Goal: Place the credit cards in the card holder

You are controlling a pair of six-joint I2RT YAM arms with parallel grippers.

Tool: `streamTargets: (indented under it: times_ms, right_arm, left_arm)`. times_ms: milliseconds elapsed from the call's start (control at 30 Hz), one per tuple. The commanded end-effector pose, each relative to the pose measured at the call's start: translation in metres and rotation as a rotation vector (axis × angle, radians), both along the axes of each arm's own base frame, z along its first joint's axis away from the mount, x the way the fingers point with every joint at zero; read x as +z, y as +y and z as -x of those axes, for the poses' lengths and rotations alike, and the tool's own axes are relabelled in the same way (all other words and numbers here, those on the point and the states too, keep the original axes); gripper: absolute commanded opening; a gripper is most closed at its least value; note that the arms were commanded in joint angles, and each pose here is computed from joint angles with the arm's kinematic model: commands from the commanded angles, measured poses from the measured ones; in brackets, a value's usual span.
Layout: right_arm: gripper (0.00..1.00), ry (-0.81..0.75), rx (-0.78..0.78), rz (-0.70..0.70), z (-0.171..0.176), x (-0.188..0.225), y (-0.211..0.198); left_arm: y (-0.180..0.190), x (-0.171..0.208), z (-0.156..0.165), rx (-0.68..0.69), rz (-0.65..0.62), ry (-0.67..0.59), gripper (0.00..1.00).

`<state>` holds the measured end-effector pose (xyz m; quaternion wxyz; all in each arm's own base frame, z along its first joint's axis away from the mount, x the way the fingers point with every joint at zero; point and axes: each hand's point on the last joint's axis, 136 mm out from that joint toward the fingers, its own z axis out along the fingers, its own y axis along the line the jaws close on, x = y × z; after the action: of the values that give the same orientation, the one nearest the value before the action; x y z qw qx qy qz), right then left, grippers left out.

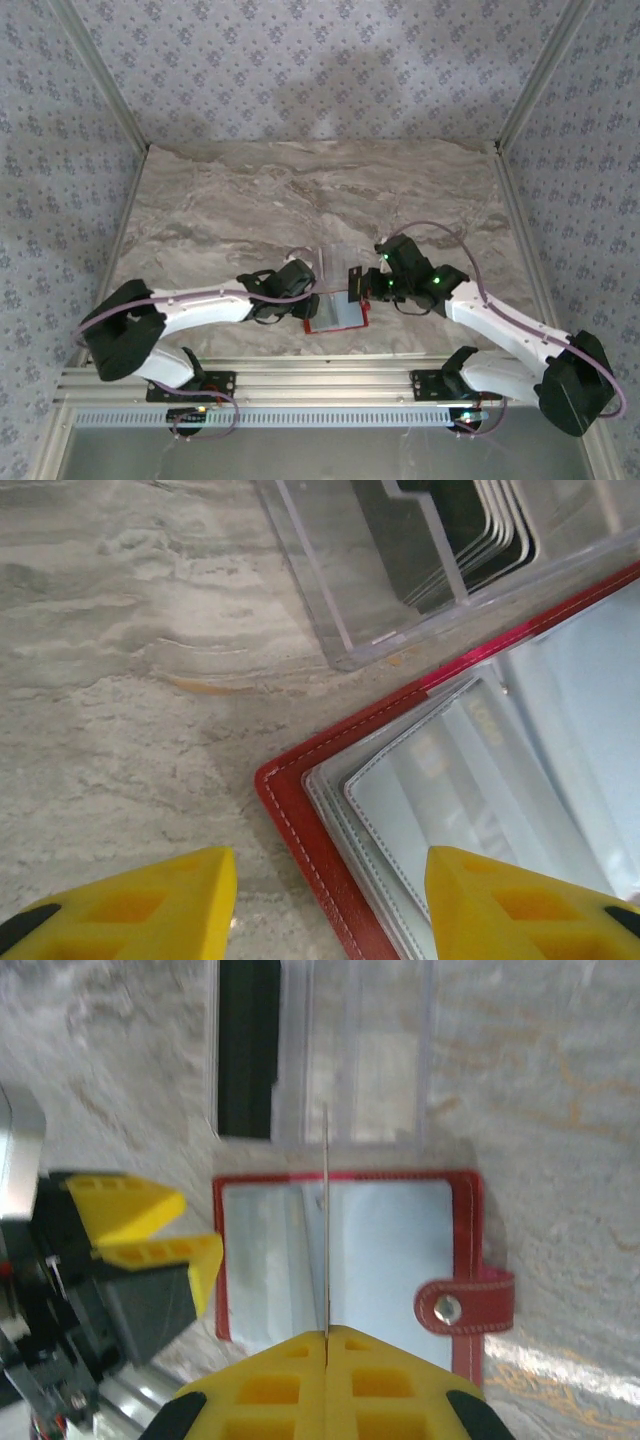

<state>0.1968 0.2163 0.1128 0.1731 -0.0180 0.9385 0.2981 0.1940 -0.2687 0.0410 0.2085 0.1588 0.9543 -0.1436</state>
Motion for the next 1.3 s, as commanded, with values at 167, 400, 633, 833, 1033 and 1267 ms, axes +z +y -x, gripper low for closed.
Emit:
streamTargets:
  times_ms: [167, 400, 633, 833, 1033, 1267]
  right_arm:
    - [0.02, -0.013, 0.174, -0.131, 0.026, -0.002, 0.019]
    - [0.03, 0.029, 0.219, -0.154, 0.033, -0.012, 0.026]
    - [0.03, 0.093, 0.247, -0.158, 0.031, -0.029, 0.035]
    - [0.03, 0.137, 0.257, -0.177, 0.029, -0.039, 0.04]
    - [0.03, 0.167, 0.251, -0.185, 0.025, -0.048, 0.04]
    - [0.02, 0.221, 0.239, -0.166, 0.021, -0.065, 0.038]
  left_arm:
    - [-0.006, -0.01, -0.002, -0.009, -0.099, -0.033, 0.52]
    - [0.001, -0.017, -0.001, 0.007, -0.132, -0.037, 0.48]
    - [0.005, -0.02, 0.002, 0.015, -0.143, -0.035, 0.41]
    - [0.005, -0.022, 0.003, 0.015, -0.135, -0.034, 0.4]
    - [0.006, -0.023, 0.006, 0.014, -0.134, -0.032, 0.39]
    - [0.009, -0.023, 0.007, 0.019, -0.132, -0.035, 0.39]
